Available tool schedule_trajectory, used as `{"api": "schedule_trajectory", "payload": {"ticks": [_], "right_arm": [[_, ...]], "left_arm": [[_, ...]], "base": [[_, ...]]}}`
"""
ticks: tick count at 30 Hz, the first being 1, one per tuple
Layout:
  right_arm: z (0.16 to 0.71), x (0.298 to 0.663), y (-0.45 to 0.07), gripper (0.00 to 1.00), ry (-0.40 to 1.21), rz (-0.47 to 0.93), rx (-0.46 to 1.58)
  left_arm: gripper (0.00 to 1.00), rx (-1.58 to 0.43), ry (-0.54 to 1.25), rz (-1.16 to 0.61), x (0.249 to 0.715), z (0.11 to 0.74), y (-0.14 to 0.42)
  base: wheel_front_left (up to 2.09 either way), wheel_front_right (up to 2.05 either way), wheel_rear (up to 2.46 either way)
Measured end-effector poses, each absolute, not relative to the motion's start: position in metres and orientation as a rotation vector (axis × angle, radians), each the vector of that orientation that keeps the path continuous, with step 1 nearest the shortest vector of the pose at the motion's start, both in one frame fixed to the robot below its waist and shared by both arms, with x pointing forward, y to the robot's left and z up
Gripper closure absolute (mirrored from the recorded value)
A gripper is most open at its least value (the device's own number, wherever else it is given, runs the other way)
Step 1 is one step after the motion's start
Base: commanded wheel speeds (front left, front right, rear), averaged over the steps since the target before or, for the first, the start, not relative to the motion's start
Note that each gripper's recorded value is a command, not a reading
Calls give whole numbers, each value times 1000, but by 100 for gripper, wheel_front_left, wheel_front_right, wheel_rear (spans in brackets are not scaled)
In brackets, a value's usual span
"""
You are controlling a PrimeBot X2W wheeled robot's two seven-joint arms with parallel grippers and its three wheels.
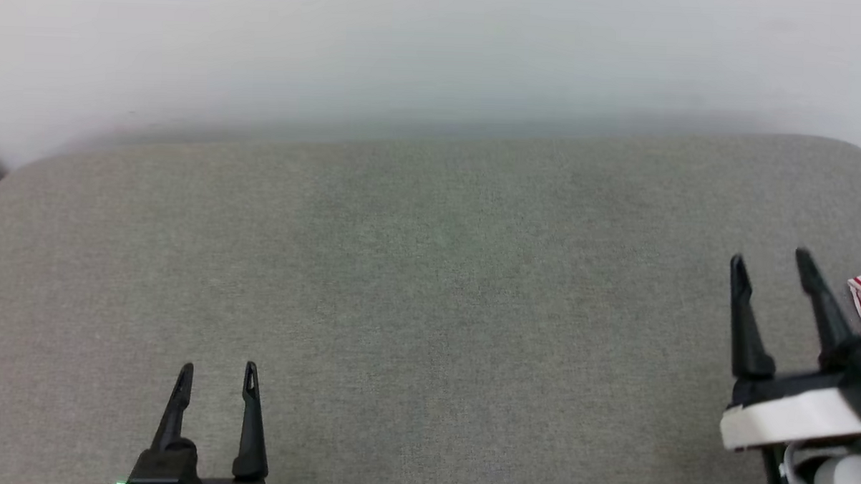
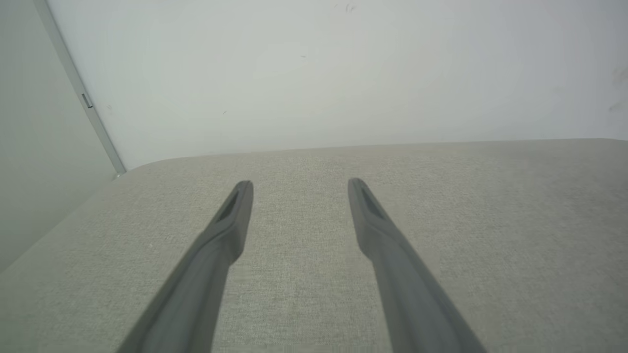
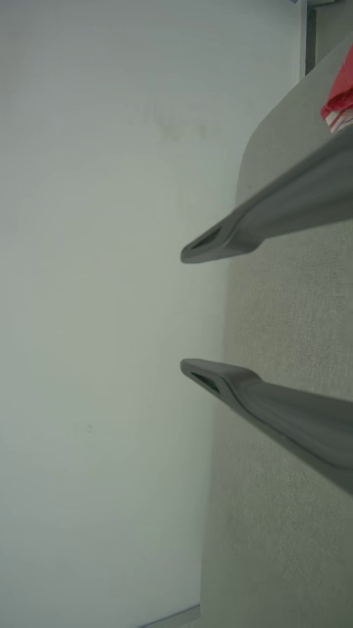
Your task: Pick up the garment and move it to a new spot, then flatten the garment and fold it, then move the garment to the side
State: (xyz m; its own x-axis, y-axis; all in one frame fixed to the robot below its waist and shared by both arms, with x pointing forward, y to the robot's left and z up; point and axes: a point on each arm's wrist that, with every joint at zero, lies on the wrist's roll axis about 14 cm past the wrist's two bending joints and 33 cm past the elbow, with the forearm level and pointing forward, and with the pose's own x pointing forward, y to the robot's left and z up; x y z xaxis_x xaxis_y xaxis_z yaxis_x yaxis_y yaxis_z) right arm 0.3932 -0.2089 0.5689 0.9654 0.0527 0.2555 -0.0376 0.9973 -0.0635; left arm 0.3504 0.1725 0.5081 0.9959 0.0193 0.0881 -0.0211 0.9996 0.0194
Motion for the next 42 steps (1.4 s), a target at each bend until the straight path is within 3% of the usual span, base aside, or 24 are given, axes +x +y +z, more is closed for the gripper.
{"api": "schedule_trajectory", "payload": {"ticks": [14,28,29,34,42], "right_arm": [[531,338,-192,0,-163,39,40],[527,324,-190,0,-153,39,79],[525,324,-189,100,-145,39,79],[510,323,-189,100,-96,37,96],[502,325,-194,100,-64,4,278]], "left_arm": [[0,5,-82,31,323,506,177],[0,-4,-74,33,318,503,179],[100,-4,-66,34,317,501,180],[100,-15,-7,38,313,483,180],[100,-205,35,68,316,476,186]], "base": [[0,0,0],[0,0,0],[0,0,0],[0,0,0],[0,0,0]]}}
